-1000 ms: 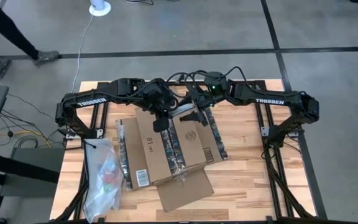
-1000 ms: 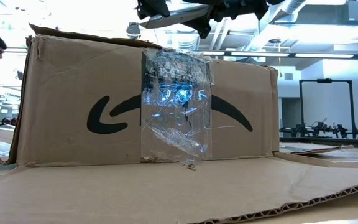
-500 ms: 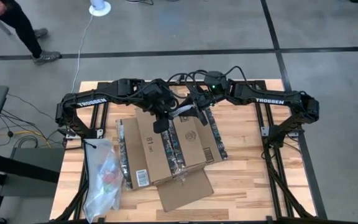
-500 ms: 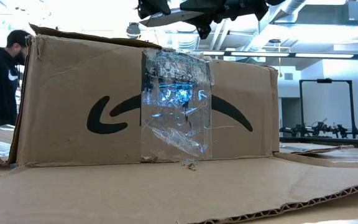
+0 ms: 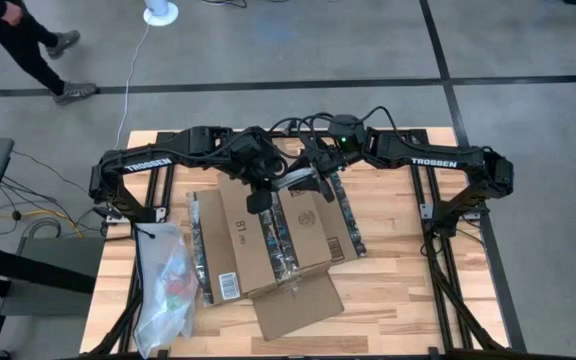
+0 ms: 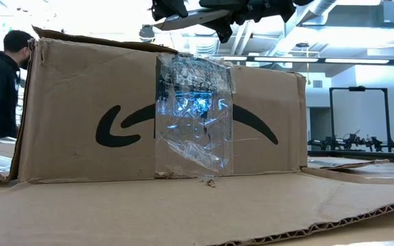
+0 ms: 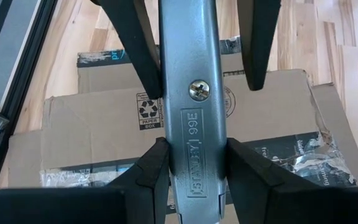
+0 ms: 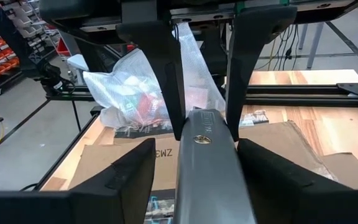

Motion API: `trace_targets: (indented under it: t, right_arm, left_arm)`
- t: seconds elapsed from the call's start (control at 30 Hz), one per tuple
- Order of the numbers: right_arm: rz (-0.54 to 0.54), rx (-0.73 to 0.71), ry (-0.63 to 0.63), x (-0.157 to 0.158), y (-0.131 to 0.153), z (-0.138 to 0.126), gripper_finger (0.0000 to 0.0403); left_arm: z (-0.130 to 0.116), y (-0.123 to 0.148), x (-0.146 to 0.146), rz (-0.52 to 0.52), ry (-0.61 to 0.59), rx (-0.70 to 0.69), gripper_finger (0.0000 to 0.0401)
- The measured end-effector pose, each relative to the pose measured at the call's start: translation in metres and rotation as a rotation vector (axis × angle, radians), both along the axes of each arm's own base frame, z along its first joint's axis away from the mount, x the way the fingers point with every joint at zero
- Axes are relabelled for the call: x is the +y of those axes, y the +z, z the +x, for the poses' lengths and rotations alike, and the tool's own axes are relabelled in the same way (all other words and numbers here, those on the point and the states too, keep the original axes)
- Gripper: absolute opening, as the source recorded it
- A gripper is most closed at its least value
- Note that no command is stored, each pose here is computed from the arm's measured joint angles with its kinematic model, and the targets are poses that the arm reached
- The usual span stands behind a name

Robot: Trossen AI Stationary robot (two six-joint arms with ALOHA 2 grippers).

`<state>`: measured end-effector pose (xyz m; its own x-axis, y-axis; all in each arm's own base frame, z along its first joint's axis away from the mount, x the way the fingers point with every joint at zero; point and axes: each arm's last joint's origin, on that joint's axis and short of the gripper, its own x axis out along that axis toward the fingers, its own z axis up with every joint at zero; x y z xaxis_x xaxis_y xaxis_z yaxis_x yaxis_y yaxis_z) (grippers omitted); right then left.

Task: Unpack boxes
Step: Break down the box until it is fully flat

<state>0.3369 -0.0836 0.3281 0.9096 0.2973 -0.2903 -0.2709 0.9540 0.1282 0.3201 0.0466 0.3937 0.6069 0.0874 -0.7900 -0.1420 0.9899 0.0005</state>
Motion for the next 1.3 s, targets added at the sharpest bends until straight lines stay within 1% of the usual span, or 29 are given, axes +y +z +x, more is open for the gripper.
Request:
trace_targets:
  t: [0.13, 0.57, 0.87, 1.07, 1.3]
  right_arm:
    - [0.007, 0.027, 0.0, 0.0003, -0.0023, -0.0009, 0.0193]
    - [-0.011, 0.005, 0.013, 0.004, -0.0009, 0.0008, 0.0182]
    - [-0.023, -0.031, 0.017, 0.0048, 0.002, 0.0022, 0.0163]
    - [-0.026, -0.017, 0.02, 0.0051, 0.0005, 0.0017, 0.0159]
    - [-0.027, -0.011, 0.019, 0.005, 0.0, 0.0015, 0.0119]
  left_arm:
    - [0.0, 0.0, 0.0, -0.001, 0.0, 0.0, 0.0106]
    - [-0.0004, 0.0001, -0.0002, -0.006, -0.003, 0.001, 0.0106]
    - [-0.0006, 0.0003, -0.0005, -0.013, -0.009, 0.0, 0.0106]
    - [-0.0005, 0.0003, -0.0006, -0.013, -0.011, -0.001, 0.0106]
    - [-0.0006, 0.0001, -0.0005, -0.016, -0.012, 0.001, 0.0106]
